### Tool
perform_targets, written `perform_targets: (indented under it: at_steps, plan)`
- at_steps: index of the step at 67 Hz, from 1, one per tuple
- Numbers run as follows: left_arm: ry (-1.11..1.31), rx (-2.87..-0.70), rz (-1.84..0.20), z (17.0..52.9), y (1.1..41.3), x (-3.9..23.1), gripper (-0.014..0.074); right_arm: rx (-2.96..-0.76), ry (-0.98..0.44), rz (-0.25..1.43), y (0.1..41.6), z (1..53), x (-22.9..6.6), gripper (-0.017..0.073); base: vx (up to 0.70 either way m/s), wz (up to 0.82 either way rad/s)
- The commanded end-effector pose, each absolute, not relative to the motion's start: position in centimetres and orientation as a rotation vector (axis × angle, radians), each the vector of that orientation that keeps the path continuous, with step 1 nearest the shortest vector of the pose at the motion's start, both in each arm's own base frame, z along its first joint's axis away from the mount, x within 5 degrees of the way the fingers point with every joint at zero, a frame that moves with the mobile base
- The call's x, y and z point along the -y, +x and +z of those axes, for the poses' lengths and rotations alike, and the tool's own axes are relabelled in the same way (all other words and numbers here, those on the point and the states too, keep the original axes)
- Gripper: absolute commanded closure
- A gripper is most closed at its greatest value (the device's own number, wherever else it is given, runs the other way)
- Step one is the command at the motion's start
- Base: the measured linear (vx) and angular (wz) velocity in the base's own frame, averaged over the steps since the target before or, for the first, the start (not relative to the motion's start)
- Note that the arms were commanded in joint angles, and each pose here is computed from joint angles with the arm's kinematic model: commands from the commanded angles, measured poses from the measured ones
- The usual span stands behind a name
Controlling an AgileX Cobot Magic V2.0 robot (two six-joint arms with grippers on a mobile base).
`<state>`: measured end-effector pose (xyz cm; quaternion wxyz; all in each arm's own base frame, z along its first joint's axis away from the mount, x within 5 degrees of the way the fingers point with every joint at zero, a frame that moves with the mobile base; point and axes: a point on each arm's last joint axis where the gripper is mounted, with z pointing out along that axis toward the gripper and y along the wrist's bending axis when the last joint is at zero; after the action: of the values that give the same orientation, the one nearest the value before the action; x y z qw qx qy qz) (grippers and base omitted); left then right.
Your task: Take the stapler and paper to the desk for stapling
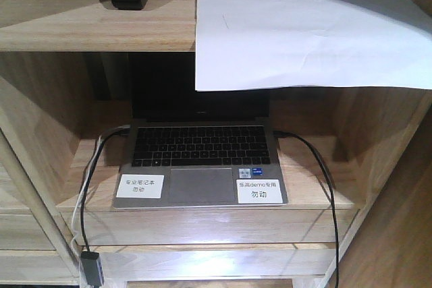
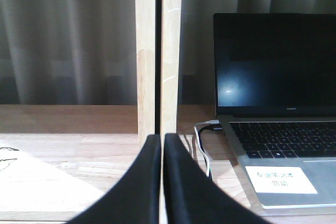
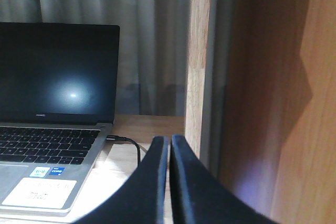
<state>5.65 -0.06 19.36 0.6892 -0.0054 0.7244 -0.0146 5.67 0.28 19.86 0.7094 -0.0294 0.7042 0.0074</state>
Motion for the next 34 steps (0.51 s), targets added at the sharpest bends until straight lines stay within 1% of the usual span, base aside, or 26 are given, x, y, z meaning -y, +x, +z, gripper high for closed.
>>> perform_targets:
  at_steps: [1, 34]
  plan:
    - [-0.017, -1.559, -0.049, 19.16, 5.66, 0.11, 0.0601, -1.476, -0.07, 0.006, 5.54, 20.5, -0.29, 0.0568, 0.0, 0.0]
    - [-0.017, -1.559, -0.049, 19.16, 5.66, 0.11, 0.0601, -1.476, -0.07, 0.006, 5.54, 20.5, -0.29, 0.0568, 0.0, 0.0]
